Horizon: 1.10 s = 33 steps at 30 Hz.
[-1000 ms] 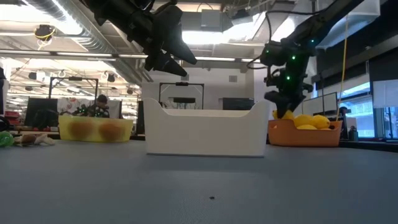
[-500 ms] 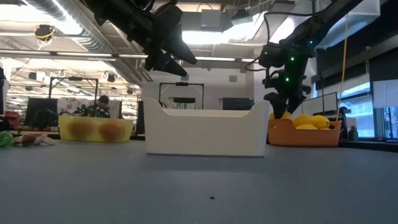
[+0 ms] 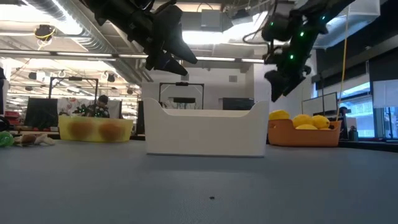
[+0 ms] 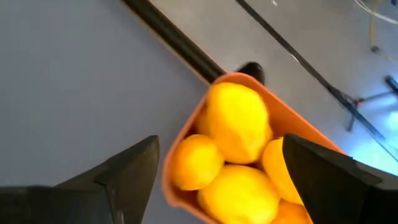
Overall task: Sort produce into baskets
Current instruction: Put the yellow lemon into the orange bin
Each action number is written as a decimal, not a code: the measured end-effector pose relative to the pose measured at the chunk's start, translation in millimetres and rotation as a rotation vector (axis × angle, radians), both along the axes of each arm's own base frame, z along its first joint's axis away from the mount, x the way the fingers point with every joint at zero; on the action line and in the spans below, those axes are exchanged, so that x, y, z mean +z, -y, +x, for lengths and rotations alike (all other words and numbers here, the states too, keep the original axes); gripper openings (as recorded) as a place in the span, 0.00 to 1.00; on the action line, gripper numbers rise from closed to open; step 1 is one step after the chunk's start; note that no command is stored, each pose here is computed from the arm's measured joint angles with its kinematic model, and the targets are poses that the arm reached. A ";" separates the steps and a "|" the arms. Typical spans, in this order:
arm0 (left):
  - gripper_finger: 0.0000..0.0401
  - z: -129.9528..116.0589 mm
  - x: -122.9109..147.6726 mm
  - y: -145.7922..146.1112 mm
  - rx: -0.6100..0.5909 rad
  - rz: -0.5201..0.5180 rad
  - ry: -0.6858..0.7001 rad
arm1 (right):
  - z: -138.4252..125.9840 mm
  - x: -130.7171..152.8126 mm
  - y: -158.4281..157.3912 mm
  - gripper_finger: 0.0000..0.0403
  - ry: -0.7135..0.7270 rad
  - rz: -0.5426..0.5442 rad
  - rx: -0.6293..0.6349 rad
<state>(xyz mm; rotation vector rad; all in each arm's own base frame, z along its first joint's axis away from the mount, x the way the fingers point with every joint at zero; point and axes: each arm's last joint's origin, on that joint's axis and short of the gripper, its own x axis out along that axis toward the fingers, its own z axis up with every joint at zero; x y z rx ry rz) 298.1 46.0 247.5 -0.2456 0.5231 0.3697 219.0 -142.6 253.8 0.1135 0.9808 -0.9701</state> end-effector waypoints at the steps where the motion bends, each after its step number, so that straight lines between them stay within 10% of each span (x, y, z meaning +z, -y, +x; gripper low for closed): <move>1: 0.75 0.0 0.0 0.1 -0.001 0.002 -0.001 | 0.7 3.0 -5.6 0.83 0.014 0.005 0.026; 15: 0.75 -5.2 -11.1 47.5 -0.124 -0.061 -0.134 | 36.9 16.0 -111.0 0.83 0.221 0.147 0.456; 33: 0.75 -79.2 2.7 114.8 -0.144 -0.313 -0.425 | 48.3 11.4 -178.8 0.83 0.419 0.082 0.680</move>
